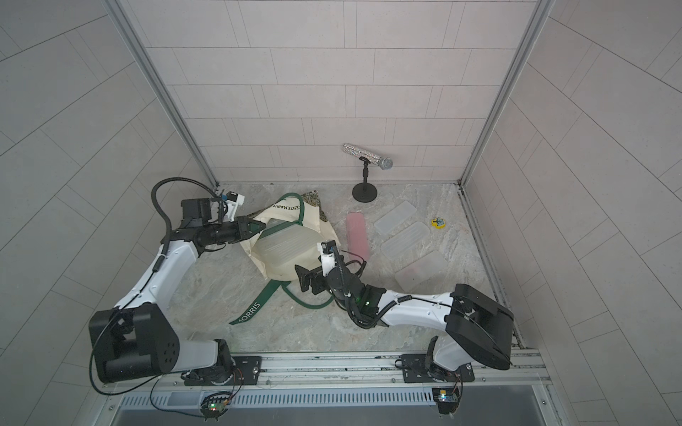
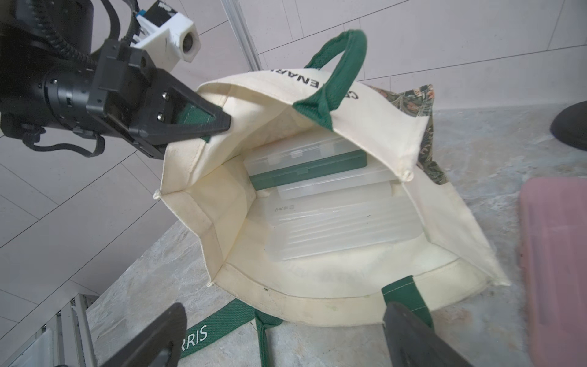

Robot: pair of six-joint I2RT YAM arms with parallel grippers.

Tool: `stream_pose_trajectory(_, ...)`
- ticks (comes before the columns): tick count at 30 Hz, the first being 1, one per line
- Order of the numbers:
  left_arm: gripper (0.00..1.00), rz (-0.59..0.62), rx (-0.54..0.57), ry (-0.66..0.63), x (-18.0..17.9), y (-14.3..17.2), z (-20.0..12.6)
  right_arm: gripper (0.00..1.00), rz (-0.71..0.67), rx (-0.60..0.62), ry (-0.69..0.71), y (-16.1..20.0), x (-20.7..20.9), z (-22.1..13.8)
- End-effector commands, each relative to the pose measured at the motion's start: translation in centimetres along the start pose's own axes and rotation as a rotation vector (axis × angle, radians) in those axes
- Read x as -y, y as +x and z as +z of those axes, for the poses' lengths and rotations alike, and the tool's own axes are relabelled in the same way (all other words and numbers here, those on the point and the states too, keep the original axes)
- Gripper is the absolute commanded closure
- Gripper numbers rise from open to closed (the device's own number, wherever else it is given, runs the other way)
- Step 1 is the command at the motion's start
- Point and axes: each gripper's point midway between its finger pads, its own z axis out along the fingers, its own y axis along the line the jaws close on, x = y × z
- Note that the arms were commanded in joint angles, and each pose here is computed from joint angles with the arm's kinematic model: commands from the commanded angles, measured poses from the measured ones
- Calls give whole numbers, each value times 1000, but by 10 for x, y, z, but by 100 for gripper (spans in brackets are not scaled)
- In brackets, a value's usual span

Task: Take out the pencil case from the canvas bag
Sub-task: Place the pencil case at the center of the board.

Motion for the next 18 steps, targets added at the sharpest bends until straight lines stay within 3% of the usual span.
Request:
stream_pose_trajectory(1, 100, 51, 38, 43, 15, -12, -7, 1, 59, 65, -54, -7, -15, 3)
stream_pose_trajectory(18, 100, 64, 49, 64, 19, -12, -11, 1, 205, 17, -61, 53, -20, 45)
